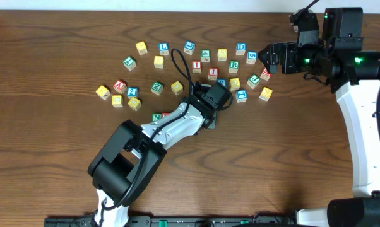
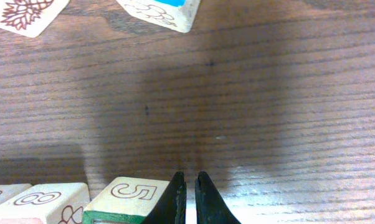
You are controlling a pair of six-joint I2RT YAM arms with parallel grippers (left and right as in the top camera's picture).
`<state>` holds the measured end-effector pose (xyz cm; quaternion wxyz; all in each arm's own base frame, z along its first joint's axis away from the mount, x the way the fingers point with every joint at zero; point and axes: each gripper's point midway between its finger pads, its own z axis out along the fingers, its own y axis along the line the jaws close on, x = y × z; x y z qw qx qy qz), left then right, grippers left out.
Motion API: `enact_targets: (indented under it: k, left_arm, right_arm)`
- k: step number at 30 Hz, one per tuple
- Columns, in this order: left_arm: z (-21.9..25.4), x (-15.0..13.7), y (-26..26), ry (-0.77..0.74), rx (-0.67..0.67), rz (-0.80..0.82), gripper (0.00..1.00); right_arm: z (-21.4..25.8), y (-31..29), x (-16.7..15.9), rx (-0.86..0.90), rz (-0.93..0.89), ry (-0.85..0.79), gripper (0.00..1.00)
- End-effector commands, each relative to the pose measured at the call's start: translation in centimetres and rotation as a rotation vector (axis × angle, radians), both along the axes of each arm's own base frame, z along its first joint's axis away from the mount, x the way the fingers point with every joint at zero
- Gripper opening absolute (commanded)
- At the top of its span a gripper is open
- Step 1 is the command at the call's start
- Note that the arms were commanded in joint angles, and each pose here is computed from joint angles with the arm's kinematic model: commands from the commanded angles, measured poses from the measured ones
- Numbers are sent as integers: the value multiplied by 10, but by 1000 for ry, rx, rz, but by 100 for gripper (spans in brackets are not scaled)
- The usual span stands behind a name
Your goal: Spell out NEURIPS
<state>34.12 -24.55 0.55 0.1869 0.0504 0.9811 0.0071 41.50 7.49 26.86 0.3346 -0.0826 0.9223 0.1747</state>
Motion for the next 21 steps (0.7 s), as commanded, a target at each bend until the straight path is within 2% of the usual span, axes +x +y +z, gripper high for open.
enact_targets:
  k: [1,21]
  left_arm:
    - [6,8,-1,-31,3,28,7]
    - [7,19,-8,-75,-9,-13,8]
  right_arm:
    - [-2,-1,0,-3,8,2,99]
    - [-2,-1,0,-3,8,2,99]
